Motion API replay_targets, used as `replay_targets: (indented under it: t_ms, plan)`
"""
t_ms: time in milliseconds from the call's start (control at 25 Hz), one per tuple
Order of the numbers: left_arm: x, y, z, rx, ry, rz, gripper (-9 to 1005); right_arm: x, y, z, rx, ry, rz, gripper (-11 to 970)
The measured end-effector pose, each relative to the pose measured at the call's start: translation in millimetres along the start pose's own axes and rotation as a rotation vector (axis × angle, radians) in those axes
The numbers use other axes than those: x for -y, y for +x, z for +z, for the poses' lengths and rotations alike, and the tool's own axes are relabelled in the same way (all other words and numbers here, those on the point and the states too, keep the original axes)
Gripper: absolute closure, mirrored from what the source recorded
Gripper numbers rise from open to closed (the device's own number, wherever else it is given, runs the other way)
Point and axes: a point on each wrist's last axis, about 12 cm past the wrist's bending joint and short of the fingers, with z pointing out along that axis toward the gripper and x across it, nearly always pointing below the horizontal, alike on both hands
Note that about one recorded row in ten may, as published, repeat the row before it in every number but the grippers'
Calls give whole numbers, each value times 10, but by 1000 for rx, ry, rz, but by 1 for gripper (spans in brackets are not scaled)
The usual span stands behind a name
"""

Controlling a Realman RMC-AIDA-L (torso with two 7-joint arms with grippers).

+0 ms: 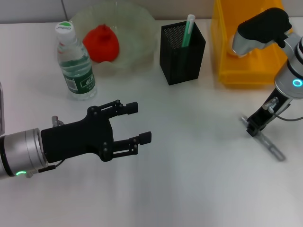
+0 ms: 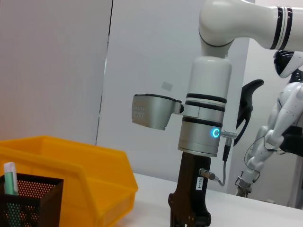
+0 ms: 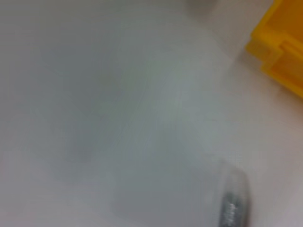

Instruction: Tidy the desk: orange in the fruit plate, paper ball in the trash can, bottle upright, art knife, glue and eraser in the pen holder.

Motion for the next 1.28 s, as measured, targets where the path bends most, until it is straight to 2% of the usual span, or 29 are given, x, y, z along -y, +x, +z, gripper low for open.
replay_targets:
  t_ms: [280,440,520,560,600,720,760,840,880,920,960,1080,1280]
  plan:
    - [-3,-4,4,0,1,1,212,4,-14,-52,41,-4,-16,769]
    - [-4,-5,4,0,1,2,212,-56,-52,-232,154,-71,-72,807]
    - [-5,-6,6,0,1,2,212,-85,-57,-376,251,-103,-115,818]
    - [-6,-7,7,0,2,2,212,-85,-40,-550,380,-121,-165,818]
    - [-6,-7,7,0,2,2,212,-85,-40,-550,380,-121,-165,817]
    - [-8,-9,8,1,1,3,212,-40,16,-798,607,-155,-232,816]
    - [-8,-10,8,2,1,3,212,1,59,-920,794,-193,-278,820]
    - [-8,-10,9,2,1,3,212,46,68,-978,955,-213,-303,824]
    - [-8,-10,8,2,1,3,212,83,66,-976,1022,-217,-302,824]
    - [-8,-10,8,2,1,3,212,83,66,-976,1022,-217,-302,824]
    - [-8,-11,8,3,1,3,212,162,49,-941,1131,-219,-283,824]
    - [-10,-14,6,7,-3,2,212,245,0,-874,1216,-224,-241,825]
    - [-13,-19,-15,27,-23,10,212,322,-177,-659,1258,-212,-187,825]
